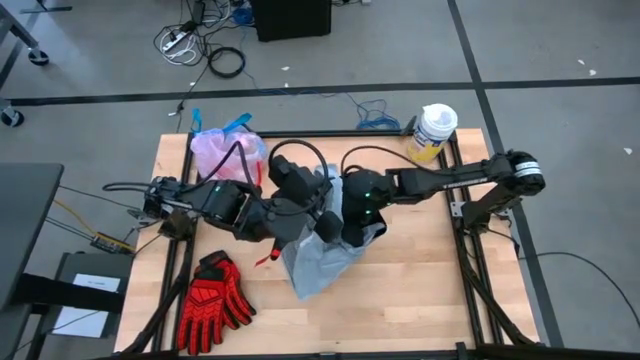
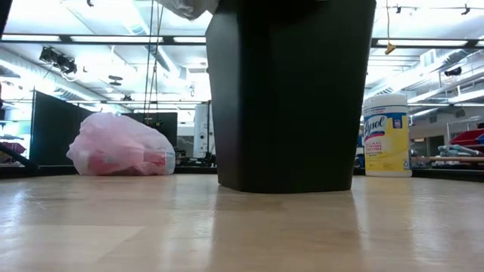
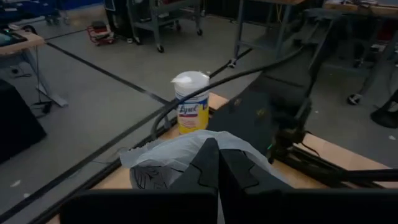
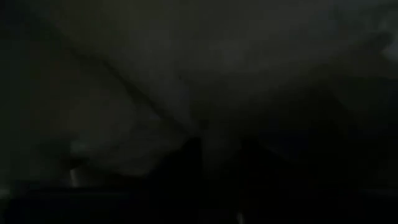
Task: Place trash/remove bag and relplace
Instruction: Put the gray trash bag into the trash bin
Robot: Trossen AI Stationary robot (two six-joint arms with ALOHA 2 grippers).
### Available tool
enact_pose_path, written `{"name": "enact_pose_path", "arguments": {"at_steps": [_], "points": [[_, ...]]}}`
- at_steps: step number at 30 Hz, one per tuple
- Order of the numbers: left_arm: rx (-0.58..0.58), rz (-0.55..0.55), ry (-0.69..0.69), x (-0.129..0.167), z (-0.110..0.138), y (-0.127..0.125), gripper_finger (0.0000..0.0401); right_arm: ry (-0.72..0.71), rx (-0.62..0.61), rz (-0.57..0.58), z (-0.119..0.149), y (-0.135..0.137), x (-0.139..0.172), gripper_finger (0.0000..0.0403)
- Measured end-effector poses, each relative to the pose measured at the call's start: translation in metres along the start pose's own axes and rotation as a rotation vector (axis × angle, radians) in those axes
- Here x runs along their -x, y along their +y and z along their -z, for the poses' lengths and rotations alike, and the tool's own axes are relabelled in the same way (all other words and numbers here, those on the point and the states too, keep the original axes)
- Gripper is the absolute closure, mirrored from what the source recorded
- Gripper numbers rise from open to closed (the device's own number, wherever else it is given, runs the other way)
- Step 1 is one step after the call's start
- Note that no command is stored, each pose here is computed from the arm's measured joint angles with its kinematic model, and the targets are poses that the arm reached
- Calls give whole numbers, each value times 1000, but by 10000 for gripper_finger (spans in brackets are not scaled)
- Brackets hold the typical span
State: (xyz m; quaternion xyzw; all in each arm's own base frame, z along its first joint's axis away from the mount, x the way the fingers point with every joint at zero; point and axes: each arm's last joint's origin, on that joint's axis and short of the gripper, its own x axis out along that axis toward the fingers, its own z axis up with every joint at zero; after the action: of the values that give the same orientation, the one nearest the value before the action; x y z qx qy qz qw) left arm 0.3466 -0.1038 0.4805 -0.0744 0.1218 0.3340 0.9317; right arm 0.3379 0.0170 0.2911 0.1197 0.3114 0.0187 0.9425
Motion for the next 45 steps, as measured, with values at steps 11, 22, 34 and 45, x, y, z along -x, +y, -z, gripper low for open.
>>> {"name": "enact_pose_path", "arguments": {"at_steps": [11,22,34,45], "points": [[33,8,92,-34,-6,24,399,-264,22,108,-23,4,96,300],[-27,-39,140,-72,-17,62,399,-365,-68,-30,-21,21,149,301],[-81,11,196,-97,-26,93,399,-191,143,-425,-5,78,113,328],[-61,116,227,-94,-30,100,399,-153,108,73,-4,45,55,363]]}}
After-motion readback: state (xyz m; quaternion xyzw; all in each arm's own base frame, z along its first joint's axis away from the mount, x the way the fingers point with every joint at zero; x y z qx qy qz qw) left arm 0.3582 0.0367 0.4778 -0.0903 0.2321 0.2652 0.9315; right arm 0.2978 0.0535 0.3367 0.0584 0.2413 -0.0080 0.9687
